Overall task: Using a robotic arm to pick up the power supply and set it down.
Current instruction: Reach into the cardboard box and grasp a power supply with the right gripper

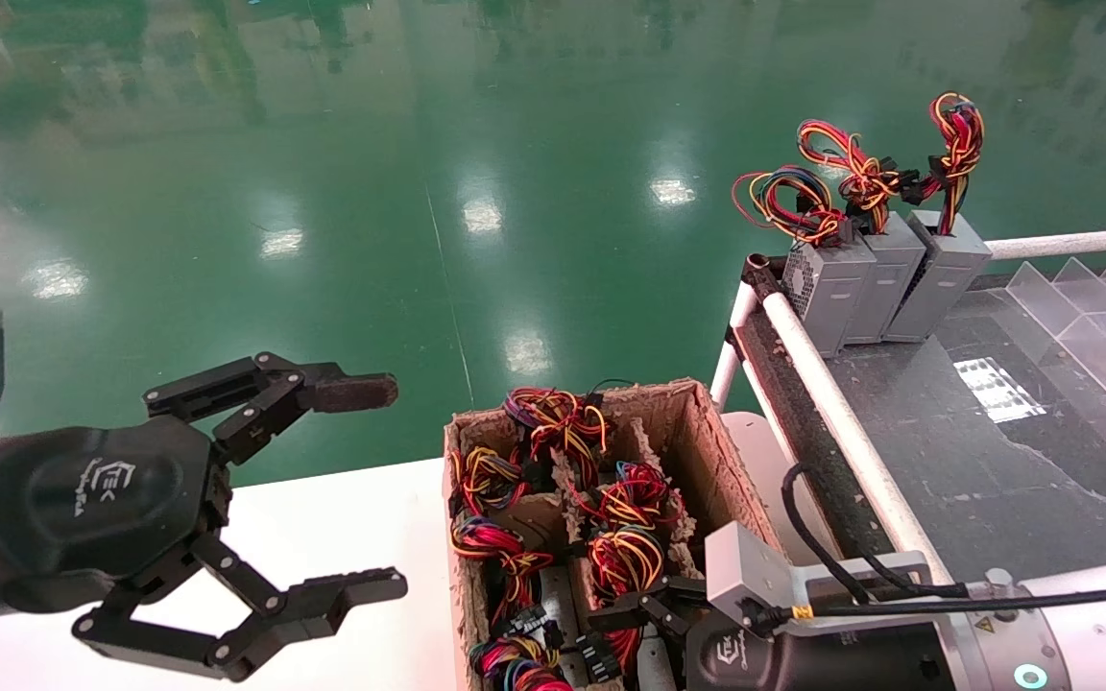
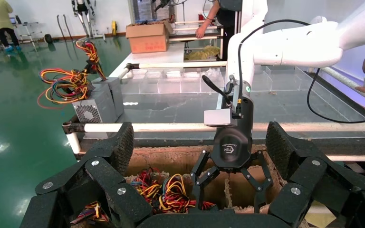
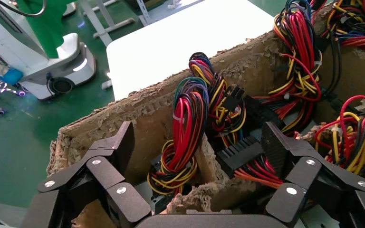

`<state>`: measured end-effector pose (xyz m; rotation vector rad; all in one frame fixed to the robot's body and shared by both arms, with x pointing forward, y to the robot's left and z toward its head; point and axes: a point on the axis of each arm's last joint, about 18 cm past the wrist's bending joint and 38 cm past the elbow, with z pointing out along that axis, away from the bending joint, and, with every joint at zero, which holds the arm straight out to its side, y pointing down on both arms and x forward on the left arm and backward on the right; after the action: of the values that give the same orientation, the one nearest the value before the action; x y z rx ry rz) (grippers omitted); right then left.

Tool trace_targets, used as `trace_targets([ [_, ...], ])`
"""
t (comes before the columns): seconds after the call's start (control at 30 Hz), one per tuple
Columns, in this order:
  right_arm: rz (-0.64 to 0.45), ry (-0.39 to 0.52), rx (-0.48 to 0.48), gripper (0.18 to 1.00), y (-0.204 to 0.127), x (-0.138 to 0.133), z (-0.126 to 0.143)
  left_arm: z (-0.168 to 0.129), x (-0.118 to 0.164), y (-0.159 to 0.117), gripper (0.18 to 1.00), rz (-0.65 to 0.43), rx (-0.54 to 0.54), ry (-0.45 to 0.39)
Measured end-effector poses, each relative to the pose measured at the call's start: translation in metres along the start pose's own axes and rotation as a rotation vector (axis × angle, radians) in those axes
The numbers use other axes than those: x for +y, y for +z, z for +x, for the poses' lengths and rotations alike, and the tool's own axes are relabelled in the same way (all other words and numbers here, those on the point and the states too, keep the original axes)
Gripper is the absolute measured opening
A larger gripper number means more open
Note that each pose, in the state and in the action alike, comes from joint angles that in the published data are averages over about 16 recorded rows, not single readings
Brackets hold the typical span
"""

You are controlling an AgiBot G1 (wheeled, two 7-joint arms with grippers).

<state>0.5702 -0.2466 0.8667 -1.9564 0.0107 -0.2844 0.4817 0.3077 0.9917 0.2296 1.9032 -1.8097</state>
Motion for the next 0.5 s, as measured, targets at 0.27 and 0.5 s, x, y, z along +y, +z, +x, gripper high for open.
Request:
trace_targets([
  [0.27,-0.014,-0.017,-0.02,0.881,0.0061,0.0028,0.0027,0.0,0.0,0.0,1.001,0.0,0.0,0.0],
  [0.5,-0.025,-0.031,-0.024,0.758,0.0087,0.005,0.0047,0.0,0.0,0.0,1.001,0.0,0.0,0.0],
])
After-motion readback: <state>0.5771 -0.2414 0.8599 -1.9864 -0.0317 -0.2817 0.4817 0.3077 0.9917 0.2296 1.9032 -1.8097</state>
